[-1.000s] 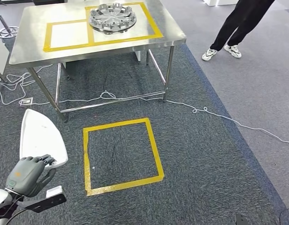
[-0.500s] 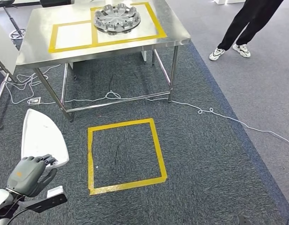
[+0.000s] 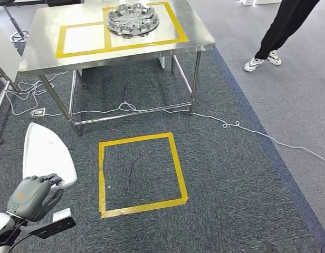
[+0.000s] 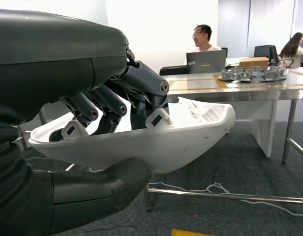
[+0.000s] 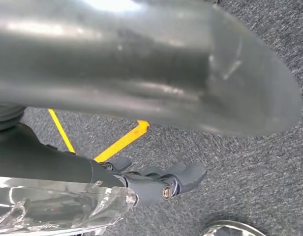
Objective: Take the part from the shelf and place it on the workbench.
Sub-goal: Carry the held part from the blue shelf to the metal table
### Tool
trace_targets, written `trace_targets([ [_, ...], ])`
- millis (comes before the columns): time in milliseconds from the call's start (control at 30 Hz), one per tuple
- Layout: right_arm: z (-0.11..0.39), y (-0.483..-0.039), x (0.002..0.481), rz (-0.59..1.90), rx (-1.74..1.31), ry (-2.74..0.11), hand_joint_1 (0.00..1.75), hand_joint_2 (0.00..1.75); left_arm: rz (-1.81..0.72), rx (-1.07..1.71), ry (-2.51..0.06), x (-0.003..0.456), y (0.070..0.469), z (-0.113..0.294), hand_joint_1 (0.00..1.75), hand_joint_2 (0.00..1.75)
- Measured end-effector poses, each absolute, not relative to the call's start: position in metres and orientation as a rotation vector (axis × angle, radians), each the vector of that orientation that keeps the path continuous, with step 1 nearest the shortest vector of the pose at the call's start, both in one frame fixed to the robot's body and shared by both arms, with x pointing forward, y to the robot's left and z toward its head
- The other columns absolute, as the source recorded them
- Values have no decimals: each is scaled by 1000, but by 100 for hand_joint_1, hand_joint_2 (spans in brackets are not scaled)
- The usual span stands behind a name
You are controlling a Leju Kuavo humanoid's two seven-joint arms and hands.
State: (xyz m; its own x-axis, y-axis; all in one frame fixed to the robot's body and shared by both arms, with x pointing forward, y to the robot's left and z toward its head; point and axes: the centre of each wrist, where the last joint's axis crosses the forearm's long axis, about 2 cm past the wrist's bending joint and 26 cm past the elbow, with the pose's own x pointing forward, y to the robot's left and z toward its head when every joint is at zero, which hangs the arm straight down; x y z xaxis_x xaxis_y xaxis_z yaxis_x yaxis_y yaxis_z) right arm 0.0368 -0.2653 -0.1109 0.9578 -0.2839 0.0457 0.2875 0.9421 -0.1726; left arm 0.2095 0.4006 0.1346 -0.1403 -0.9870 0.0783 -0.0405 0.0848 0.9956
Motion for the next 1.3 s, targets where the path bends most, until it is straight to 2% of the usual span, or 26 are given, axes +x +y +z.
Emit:
trace_targets([
  [1300, -111, -268, 34, -285, -175, -32, 0, 0, -1244, 1100, -1376, 203, 400, 137, 175, 175],
])
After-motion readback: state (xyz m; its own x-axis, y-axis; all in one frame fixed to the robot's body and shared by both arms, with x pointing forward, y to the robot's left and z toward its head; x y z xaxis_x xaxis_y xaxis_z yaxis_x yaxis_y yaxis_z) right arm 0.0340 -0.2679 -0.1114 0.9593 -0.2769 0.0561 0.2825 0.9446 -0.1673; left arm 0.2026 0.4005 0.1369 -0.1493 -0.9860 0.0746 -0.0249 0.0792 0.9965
